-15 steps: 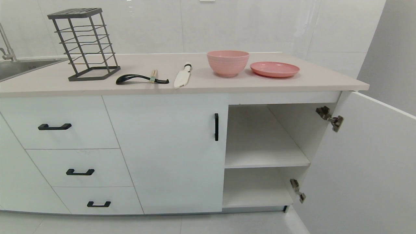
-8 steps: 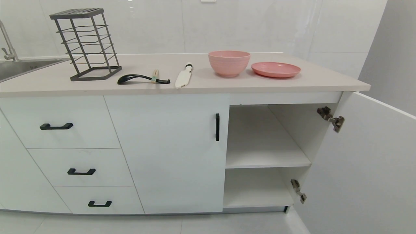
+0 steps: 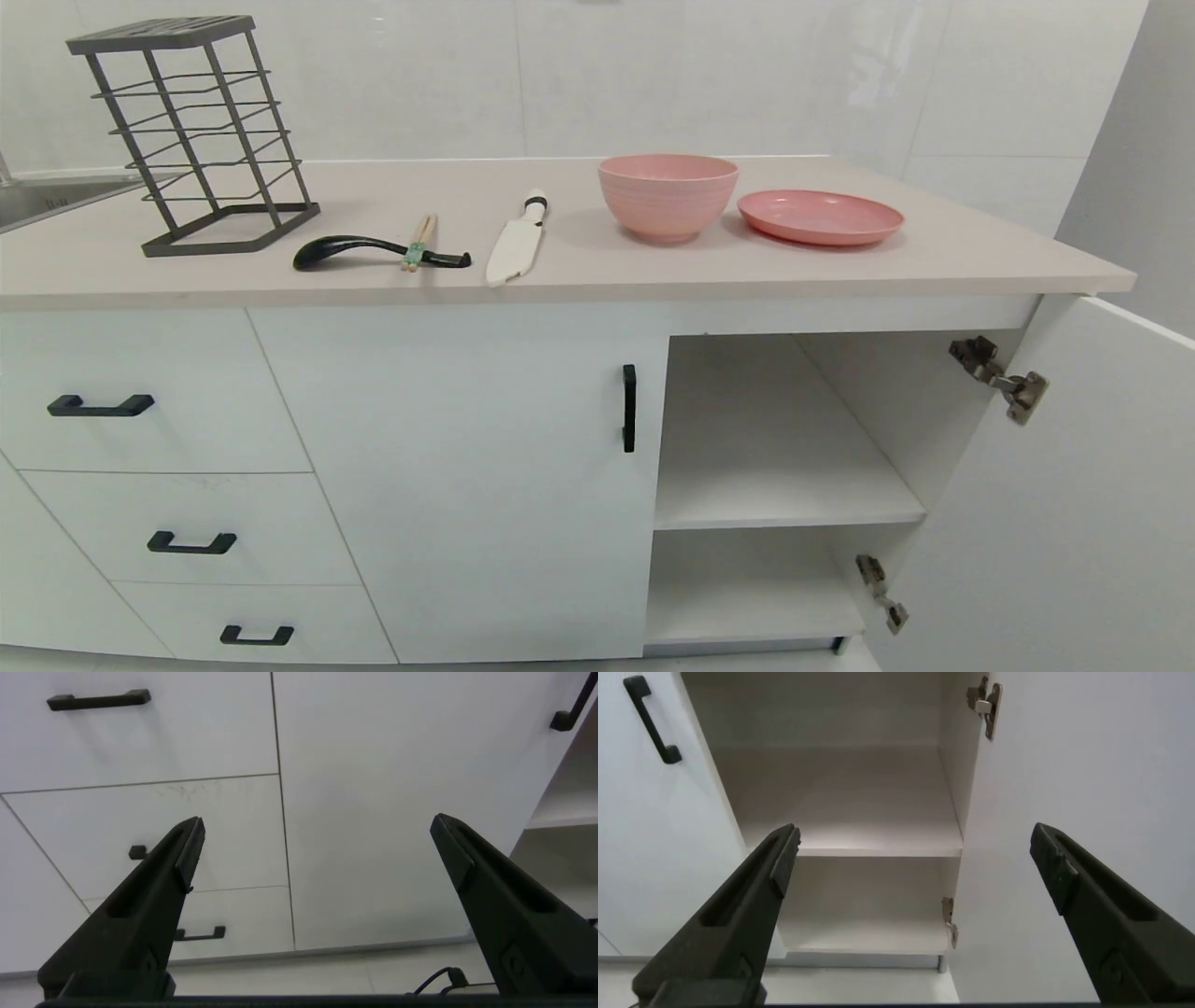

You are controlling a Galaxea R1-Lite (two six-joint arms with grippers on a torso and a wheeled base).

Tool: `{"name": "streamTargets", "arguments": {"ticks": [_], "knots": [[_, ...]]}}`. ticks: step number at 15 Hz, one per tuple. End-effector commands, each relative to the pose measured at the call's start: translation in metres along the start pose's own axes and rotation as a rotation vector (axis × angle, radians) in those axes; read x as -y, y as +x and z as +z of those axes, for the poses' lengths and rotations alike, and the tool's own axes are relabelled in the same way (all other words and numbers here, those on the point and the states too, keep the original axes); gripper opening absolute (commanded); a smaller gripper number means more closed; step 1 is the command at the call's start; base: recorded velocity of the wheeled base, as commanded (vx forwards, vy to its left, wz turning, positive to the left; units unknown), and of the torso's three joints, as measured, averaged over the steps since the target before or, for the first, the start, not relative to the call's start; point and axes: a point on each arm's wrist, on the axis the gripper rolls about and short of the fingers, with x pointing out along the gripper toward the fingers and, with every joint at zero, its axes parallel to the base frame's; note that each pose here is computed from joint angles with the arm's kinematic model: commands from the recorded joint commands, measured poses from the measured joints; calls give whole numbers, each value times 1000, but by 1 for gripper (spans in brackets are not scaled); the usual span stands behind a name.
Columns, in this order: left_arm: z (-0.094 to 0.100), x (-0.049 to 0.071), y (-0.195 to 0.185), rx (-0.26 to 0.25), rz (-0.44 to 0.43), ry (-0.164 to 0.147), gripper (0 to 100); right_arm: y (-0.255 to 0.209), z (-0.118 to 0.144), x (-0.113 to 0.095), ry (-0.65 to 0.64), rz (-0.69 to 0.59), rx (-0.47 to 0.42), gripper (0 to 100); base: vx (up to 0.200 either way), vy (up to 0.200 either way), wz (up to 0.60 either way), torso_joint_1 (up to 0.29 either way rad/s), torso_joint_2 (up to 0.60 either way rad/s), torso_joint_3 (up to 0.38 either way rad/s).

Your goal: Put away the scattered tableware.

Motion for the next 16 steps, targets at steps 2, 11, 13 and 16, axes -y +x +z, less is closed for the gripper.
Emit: {"name": "streamTargets", "arguments": {"ticks": [2, 11, 13, 16], "knots": [[0, 0, 0, -2, 1, 0, 100, 0, 0, 0, 0, -1, 1, 100, 0, 0, 0, 0, 0, 0], [0, 0, 0, -2, 1, 0, 100, 0, 0, 0, 1, -1, 1, 100, 0, 0, 0, 62, -262, -192], [0, 0, 0, -2, 1, 0, 100, 0, 0, 0, 1, 1, 1, 100, 0, 0, 0, 237, -491, -293], [0, 0, 0, -2, 1, 0, 100, 0, 0, 0, 1, -1, 1, 100, 0, 0, 0, 203, -471, -282]]}}
